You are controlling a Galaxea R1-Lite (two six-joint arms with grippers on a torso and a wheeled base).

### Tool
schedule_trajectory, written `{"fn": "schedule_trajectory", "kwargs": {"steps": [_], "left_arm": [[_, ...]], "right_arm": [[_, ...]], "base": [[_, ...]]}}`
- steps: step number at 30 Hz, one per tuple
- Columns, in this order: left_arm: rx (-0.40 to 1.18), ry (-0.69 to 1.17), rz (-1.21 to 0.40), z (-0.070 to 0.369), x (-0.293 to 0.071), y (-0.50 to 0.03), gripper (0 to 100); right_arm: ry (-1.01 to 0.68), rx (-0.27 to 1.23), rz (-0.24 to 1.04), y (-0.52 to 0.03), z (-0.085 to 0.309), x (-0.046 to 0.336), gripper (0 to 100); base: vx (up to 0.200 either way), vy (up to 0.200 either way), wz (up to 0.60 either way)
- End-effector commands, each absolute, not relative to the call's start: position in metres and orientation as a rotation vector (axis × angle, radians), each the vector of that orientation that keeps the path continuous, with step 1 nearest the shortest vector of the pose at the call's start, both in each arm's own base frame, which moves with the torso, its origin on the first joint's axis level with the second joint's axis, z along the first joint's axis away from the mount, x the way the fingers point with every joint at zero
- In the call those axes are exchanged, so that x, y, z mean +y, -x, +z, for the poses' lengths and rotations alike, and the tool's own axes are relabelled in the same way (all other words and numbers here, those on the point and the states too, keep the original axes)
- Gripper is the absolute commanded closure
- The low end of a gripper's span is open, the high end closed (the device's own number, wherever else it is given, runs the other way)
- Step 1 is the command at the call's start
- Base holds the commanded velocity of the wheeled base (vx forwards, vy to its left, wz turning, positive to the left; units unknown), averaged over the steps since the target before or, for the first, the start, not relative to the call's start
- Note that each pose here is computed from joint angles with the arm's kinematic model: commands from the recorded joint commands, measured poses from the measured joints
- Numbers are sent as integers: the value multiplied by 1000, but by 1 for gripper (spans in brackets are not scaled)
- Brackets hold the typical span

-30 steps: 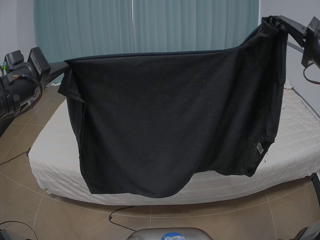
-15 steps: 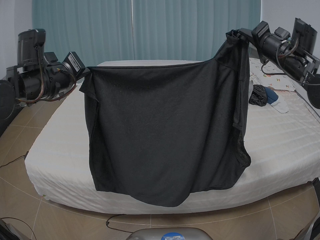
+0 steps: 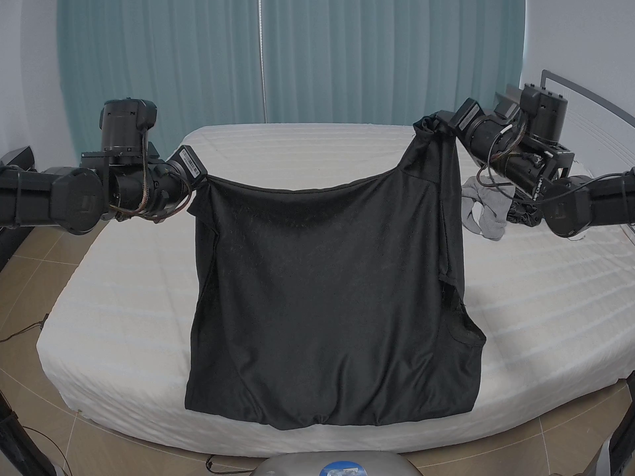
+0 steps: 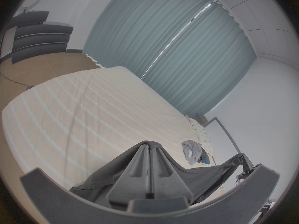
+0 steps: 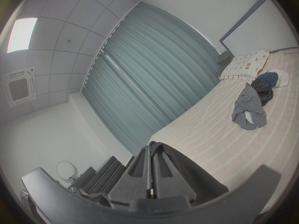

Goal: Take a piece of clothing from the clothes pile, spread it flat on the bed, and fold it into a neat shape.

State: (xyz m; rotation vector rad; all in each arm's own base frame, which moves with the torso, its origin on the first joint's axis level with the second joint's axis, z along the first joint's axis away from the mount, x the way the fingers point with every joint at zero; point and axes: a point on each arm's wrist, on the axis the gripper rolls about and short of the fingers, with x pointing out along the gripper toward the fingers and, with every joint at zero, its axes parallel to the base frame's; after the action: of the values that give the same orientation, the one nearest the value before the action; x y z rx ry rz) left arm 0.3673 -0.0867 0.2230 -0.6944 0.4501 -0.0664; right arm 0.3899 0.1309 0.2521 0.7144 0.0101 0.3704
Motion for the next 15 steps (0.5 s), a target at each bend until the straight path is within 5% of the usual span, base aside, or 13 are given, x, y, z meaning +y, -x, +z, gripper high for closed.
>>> {"fn": "schedule_trajectory", "kwargs": {"steps": [1,15], "left_arm": [[541,703,0,178,-85,-400,100],[602,813,80,113,-91,-462,100]], "right_arm": [[-693,78,335,-421,203,139,100],[-673,156,246,-468,135,140,100]], "base": [[0,0,0],[0,0,0]]}}
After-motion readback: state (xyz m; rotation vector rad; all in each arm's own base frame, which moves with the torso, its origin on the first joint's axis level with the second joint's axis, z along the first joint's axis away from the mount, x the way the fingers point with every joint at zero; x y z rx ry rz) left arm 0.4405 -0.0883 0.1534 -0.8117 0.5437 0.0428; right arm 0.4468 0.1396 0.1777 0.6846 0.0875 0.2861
